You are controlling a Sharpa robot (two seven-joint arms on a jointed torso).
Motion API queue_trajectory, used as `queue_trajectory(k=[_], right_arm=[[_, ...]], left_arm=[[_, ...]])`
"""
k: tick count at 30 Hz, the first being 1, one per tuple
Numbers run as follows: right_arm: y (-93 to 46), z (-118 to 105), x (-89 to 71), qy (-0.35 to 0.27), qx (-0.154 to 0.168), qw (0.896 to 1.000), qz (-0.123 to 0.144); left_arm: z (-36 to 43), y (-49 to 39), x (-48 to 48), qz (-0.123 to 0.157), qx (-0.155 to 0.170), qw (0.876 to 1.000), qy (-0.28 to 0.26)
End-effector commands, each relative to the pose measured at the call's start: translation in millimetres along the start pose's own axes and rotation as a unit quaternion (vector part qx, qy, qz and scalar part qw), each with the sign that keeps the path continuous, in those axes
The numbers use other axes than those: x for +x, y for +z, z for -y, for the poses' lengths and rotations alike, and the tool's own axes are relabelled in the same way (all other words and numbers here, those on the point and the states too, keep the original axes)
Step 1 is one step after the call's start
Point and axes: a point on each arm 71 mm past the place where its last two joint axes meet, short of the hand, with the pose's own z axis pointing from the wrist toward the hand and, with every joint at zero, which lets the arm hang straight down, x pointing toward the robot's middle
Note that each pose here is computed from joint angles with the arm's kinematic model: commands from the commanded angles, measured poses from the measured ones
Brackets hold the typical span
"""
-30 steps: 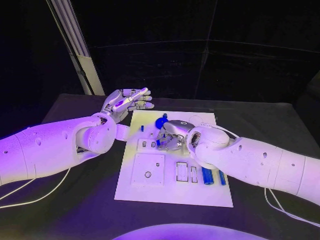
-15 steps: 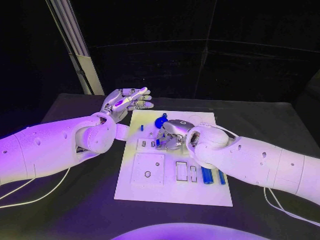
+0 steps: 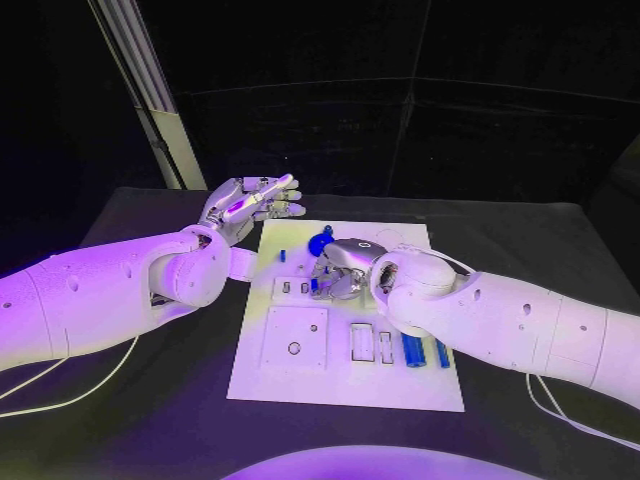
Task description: Assemble the parts on the task board
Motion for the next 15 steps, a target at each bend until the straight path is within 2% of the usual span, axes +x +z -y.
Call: queue_trajectory(k=[1, 15], right_arm=[[-1.8, 3.8, 8.7, -0.016, 0.014, 0.999, -0.026], [-3.3, 5.9, 11.2, -0.028, 0.016, 0.999, -0.02]], left_arm=[[1.7, 0.8, 1.4, -0.006, 0.005, 1.0, -0.004], [1.3, 1.4, 1.5, -0.006, 0.005, 1.0, -0.004]])
